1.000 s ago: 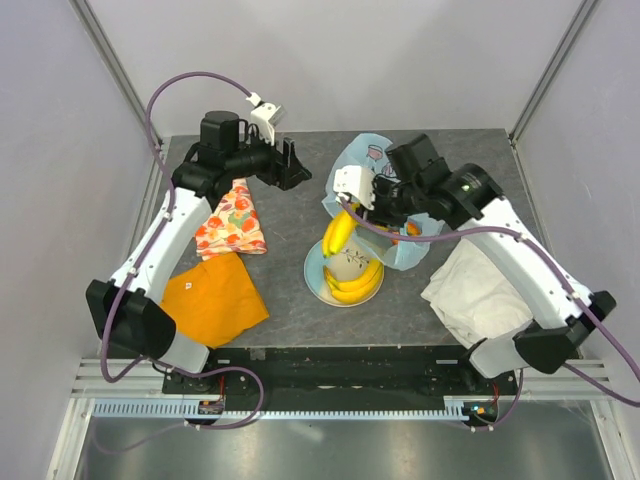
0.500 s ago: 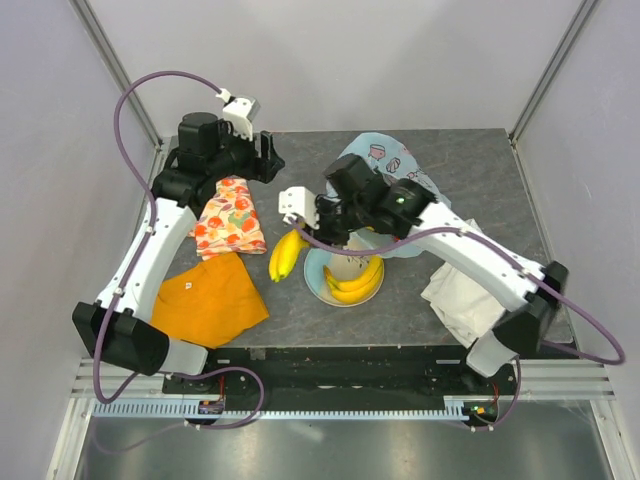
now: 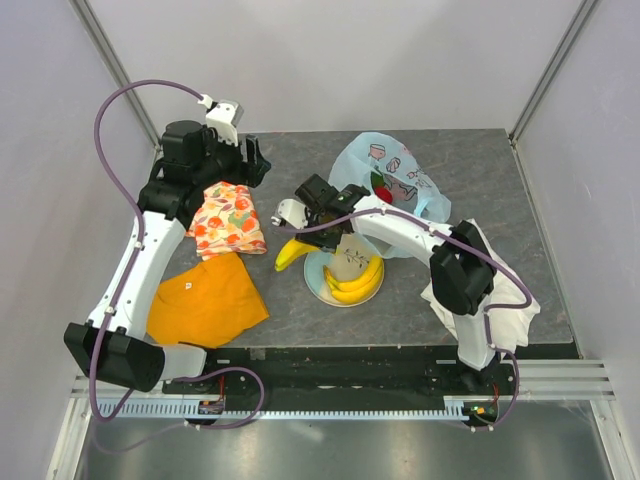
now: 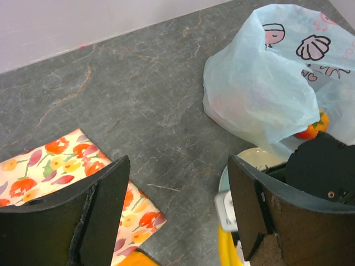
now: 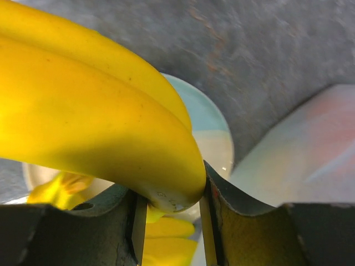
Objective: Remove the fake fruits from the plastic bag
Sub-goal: Place the fake fruit on the plate, then take out the fake fruit from the plastic bag.
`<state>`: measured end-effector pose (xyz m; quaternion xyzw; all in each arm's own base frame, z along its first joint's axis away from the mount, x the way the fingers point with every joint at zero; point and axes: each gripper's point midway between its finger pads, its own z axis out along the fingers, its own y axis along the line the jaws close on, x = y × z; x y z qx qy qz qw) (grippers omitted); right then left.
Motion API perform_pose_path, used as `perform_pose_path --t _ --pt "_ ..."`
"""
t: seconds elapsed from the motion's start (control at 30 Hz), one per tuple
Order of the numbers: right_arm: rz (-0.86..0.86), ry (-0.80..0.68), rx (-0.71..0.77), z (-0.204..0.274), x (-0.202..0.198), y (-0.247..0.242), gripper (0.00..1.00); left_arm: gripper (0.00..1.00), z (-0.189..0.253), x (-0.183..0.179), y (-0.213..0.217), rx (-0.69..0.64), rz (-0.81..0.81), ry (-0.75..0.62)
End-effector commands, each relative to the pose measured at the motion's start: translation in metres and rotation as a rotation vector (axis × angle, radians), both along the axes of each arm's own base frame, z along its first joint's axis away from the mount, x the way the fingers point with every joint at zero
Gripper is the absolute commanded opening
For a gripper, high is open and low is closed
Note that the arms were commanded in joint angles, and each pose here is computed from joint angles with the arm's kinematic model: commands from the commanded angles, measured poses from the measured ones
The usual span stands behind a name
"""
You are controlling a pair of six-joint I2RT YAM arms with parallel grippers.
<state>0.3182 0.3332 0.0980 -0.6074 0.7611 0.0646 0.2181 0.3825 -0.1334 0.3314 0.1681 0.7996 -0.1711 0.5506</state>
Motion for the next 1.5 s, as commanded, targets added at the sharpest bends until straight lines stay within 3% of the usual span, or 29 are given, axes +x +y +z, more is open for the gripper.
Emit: perform_pose_path --t 0.0,0.5,0.63,0.67,0.73,0.77,0.93,1.07,1.3,1.47 --pt "-0.072 -0.165 -0.108 0.005 0.041 -0.023 0.0 0.78 0.006 -0.002 0.0 -0.015 -0.022 -0.03" --pt "-0.029 -0.298 -0.295 -0.035 0.066 -0.071 0.04 0.78 -0.002 0.007 -0.008 -0.056 -0.035 0.013" --pt "-0.057 -0.306 -0.302 -0.043 0.07 -0.075 0.19 0.78 -0.002 0.008 -0.009 -0.06 -0.039 0.015" --pt "-0.059 -0.309 -0.301 -0.043 0.071 -0.075 0.34 0.78 -0.003 0.009 -0.009 -0.061 -0.039 0.019" --pt "-0.052 -0.313 -0.304 -0.043 0.07 -0.077 0.48 0.78 -0.005 0.01 -0.011 -0.065 -0.043 0.028" --pt "-0.055 -0.326 -0.293 -0.033 0.07 -0.078 0.55 0.78 -0.006 0.01 -0.011 -0.067 -0.046 0.03" --pt "-0.029 -0.308 -0.224 0.011 0.053 -0.079 0.65 0.78 -0.008 0.011 -0.015 -0.087 -0.059 0.045" --pt "-0.044 -0.316 -0.134 0.061 0.039 -0.08 0.81 0.78 -0.011 0.014 -0.019 -0.099 -0.068 0.055" --pt "-0.072 -0.335 0.06 0.144 0.019 -0.087 0.81 0.78 -0.013 0.018 -0.028 -0.135 -0.098 0.081" --pt "-0.257 -0.399 0.198 0.188 0.034 -0.137 0.72 0.78 -0.022 0.01 -0.058 -0.197 -0.245 0.132"
